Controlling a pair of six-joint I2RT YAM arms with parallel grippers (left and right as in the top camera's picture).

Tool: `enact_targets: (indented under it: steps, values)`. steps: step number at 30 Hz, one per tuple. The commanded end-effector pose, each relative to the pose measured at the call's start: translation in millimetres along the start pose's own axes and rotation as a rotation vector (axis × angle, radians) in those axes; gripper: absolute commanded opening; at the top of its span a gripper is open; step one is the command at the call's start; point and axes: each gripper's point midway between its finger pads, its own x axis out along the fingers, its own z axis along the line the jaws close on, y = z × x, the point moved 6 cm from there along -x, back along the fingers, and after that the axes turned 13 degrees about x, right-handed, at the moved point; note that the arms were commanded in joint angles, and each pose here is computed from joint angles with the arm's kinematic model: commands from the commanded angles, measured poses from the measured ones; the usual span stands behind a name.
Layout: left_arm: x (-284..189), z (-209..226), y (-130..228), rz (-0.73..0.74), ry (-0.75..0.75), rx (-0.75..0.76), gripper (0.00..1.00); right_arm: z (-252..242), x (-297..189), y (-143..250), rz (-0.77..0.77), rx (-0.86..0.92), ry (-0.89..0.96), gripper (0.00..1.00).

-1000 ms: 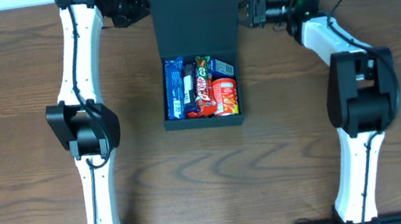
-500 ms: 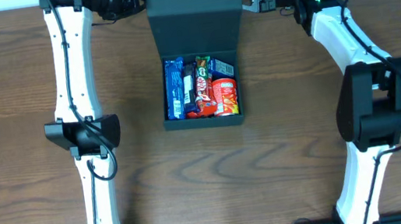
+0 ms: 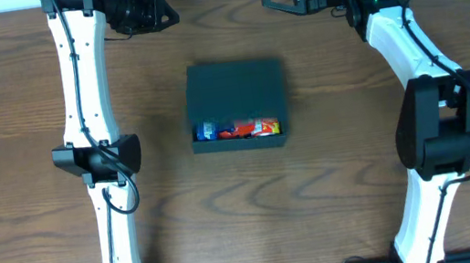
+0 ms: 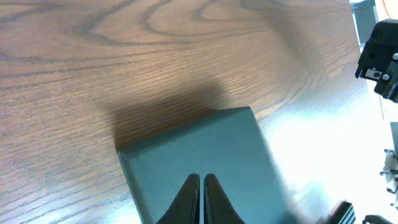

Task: Pack container

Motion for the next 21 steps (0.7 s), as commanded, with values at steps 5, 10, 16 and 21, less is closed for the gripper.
enact_targets:
  steps: [5,10,16,21]
  values:
    - [-8.1,-5.5,1.6,0.001,-0.009,0.028,0.06,23.7,12.2,4.5,0.041,0.003,-0.017,0.02]
    - [-8.5,2.1,5.8,0.032,-0.08,0.016,0.06,23.6,29.8,-1.0,-0.012,-0.038,0.011,0.01]
    - [-12.0,20.2,12.9,0.075,-0.249,-0.103,0.06,-20.2,23.3,-28.1,-0.352,0.073,0.272,0.01]
    - [-28.7,23.5,18.4,0.088,-0.346,-0.159,0.06,-65.7,-3.4,-9.9,-0.458,0.229,0.606,0.01]
